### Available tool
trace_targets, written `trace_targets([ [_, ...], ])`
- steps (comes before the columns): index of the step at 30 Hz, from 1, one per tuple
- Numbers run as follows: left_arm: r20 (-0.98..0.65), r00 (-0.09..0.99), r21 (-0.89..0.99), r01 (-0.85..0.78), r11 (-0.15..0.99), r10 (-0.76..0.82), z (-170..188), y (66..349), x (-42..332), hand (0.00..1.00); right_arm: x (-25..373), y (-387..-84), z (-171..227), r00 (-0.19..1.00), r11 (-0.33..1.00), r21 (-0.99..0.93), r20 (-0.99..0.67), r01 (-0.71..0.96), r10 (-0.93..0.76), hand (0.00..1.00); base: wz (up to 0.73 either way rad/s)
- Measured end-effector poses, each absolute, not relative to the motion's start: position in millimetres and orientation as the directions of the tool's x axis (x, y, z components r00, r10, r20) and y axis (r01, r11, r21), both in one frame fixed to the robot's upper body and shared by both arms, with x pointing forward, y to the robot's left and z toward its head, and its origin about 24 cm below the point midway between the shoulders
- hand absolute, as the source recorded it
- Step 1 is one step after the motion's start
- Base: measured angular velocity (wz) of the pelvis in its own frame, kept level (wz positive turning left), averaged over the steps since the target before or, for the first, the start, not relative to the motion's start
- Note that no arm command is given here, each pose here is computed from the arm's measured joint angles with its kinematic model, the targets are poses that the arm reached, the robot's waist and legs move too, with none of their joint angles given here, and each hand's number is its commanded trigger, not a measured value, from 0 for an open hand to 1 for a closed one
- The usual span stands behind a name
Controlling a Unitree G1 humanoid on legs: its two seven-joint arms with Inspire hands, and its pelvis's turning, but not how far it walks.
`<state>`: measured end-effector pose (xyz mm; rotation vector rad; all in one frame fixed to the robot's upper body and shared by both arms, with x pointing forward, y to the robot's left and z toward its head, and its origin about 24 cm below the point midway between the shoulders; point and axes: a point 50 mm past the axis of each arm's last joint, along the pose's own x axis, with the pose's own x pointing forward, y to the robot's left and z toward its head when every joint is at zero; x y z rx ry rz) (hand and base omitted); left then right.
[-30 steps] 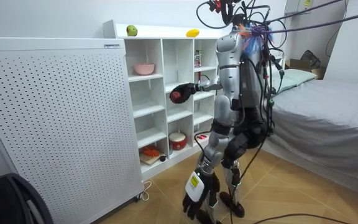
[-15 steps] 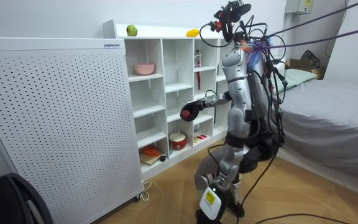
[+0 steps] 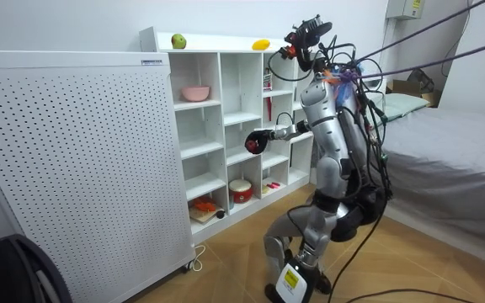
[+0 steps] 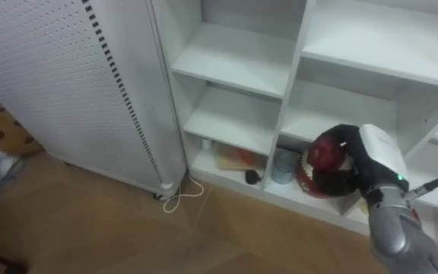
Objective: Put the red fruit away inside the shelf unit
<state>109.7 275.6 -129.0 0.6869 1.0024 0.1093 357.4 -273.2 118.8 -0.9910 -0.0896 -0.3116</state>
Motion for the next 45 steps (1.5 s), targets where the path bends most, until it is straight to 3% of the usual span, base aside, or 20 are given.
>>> trace_targets([
  [8,-0.724,0.565,0.595,0.223,0.772,0.395,-121,284,103,0.00,362,-283,121,0.925,0.466,-0.813,0.221,0.350,-0.311,1.00,0.05],
  [18,-0.725,0.549,0.605,0.219,0.765,0.417,-118,289,101,0.00,367,-307,158,0.792,0.374,-0.731,0.370,0.571,-0.485,1.00,0.03],
  [31,-0.706,0.521,0.653,0.219,0.725,0.479,-116,301,87,0.00,356,-333,160,0.707,0.222,-0.753,0.413,0.620,-0.574,1.00,0.07],
  [32,-0.709,0.516,0.652,0.221,0.725,0.481,-116,301,85,0.00,356,-335,161,0.693,0.209,-0.748,0.420,0.630,-0.586,0.85,0.06],
  [33,-0.711,0.512,0.652,0.223,0.725,0.482,-117,301,83,0.00,354,-339,161,0.674,0.201,-0.739,0.423,0.643,-0.606,0.15,0.08],
  [34,-0.712,0.510,0.652,0.225,0.724,0.483,-117,301,83,0.00,353,-340,161,0.666,0.201,-0.733,0.421,0.650,-0.616,0.00,0.16],
  [45,-0.689,0.513,0.679,0.208,0.704,0.512,-116,303,82,0.00,345,-353,164,0.559,0.200,-0.647,0.412,0.736,-0.720,0.00,0.07],
])
